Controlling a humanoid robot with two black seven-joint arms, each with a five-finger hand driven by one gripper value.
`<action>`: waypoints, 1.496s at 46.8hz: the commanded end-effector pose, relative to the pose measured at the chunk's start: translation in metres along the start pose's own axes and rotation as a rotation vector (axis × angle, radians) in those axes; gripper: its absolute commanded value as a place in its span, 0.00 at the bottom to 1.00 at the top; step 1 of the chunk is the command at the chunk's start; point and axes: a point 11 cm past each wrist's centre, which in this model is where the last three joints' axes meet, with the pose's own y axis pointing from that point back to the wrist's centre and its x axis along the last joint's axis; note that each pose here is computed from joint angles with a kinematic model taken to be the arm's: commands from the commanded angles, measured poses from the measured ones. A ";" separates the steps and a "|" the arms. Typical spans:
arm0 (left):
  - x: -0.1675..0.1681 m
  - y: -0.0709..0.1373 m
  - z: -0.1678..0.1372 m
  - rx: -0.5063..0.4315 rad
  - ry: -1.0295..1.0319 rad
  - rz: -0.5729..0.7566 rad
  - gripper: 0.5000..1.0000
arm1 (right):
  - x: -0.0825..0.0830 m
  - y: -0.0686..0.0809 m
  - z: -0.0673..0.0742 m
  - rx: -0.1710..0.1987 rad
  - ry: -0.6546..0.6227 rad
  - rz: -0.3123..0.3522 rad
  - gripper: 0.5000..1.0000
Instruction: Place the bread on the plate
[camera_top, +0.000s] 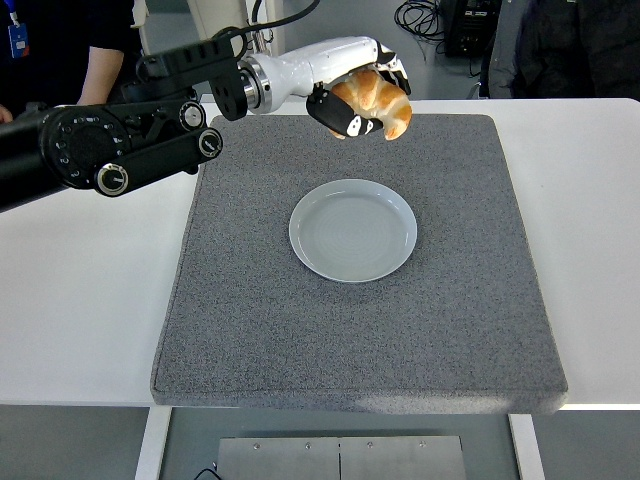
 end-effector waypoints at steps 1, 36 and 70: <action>-0.018 0.003 -0.006 -0.013 -0.001 -0.009 0.00 | 0.000 0.000 0.000 0.000 0.000 -0.001 1.00; -0.106 0.007 -0.045 0.012 0.080 -0.034 0.00 | -0.001 0.001 0.003 -0.004 -0.001 -0.003 1.00; -0.132 0.012 -0.058 0.046 0.130 -0.048 0.00 | 0.000 0.001 0.003 -0.004 -0.001 -0.002 1.00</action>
